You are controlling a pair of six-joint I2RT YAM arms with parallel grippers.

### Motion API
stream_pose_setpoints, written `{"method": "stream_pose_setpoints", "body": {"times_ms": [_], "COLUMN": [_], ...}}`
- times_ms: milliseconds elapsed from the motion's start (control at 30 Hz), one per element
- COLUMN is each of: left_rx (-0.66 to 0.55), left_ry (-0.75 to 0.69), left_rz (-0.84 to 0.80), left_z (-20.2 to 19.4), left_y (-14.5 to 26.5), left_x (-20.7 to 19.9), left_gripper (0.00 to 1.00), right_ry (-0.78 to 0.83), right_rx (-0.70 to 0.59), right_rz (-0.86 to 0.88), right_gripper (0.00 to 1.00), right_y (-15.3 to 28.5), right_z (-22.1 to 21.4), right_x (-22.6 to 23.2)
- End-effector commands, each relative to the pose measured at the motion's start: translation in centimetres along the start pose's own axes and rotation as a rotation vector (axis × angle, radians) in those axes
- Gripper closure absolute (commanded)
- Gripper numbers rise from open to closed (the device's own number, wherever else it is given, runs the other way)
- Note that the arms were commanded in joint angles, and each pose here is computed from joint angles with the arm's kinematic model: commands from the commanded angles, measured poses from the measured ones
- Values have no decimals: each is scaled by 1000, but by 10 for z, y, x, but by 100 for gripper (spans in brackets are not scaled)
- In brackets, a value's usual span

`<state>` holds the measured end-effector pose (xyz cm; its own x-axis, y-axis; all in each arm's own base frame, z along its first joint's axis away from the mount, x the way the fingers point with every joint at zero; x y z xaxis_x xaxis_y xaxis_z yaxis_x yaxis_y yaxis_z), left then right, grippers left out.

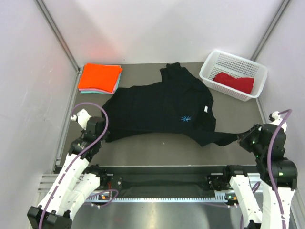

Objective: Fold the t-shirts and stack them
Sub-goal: Flatten the tshirt out

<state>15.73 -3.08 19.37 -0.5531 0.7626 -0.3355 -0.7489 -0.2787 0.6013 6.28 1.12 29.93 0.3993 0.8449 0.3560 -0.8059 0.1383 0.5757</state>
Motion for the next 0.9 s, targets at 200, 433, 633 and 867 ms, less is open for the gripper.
{"method": "stream_pose_setpoints", "body": {"times_ms": [200, 433, 633, 867], "left_rx": [-90, -26, 15, -130], "left_ry": [-15, -58, -142, -300], "left_rz": [46, 90, 143, 57], "left_z": [15, 0, 1, 37], "left_y": [-3, -24, -44, -46], "left_x": [-2, -6, -20, -43], "left_gripper": [100, 100, 100, 100], "right_ry": [110, 162, 252, 317], "right_rx": [114, 156, 167, -5], "right_rz": [3, -44, -3, 108], "right_gripper": [100, 100, 100, 100], "right_y": [-61, -132, -184, -183], "right_z": [-14, 23, 56, 111], "right_x": [2, 29, 73, 116]}}
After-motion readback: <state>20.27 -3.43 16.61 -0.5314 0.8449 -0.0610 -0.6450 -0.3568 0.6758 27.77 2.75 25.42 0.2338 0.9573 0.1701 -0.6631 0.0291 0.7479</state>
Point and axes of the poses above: each gripper's point midway between its finger pads, its own y axis back along the fingers, its own x axis along the line the jaws close on, z = x × y, the point moved 9 cm from there along y, back along the fingers, and after that the axes turned 3 degrees about y, right-handed, at the moved point
